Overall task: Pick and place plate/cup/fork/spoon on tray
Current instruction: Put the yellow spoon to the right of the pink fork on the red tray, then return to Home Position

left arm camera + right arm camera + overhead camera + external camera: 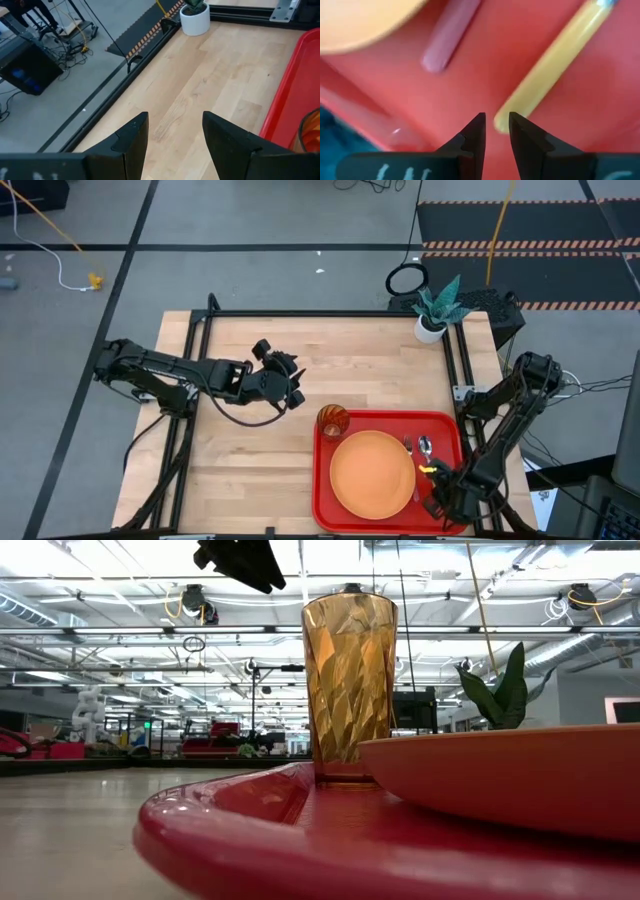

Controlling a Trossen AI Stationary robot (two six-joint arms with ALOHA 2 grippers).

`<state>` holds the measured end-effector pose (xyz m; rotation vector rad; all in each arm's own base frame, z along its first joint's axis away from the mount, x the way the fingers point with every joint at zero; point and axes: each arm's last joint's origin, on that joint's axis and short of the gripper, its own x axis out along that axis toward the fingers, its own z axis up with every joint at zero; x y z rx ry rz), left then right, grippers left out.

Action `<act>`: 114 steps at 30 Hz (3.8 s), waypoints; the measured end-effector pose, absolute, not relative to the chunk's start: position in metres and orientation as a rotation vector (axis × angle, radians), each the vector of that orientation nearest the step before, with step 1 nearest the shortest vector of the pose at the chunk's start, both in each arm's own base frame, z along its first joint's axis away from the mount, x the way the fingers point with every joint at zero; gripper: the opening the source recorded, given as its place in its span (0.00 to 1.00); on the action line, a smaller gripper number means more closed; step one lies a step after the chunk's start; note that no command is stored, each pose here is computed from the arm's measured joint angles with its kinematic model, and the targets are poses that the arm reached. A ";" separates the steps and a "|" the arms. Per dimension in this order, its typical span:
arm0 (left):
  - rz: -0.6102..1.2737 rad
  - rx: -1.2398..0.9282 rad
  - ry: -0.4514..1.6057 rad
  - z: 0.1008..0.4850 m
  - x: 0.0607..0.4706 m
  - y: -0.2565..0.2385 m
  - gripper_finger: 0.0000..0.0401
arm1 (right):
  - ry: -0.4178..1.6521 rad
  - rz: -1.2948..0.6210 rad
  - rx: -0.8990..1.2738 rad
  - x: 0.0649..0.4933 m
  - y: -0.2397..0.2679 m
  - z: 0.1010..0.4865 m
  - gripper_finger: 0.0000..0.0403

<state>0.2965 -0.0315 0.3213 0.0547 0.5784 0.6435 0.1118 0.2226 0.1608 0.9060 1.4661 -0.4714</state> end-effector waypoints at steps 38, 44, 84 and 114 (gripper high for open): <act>0.644 0.040 0.573 0.321 0.297 -0.032 0.48 | 1.403 -0.549 0.969 0.111 0.228 0.154 0.19; 0.644 0.039 0.573 0.321 0.297 -0.032 0.48 | 1.351 -0.511 0.943 0.112 0.227 0.155 0.19; 0.476 0.023 0.639 0.323 0.293 -0.035 0.48 | 0.590 -0.081 0.023 0.090 0.120 0.268 0.00; 0.383 0.192 0.714 0.260 0.278 -0.032 0.02 | 0.267 0.041 -0.207 0.078 0.050 0.245 0.00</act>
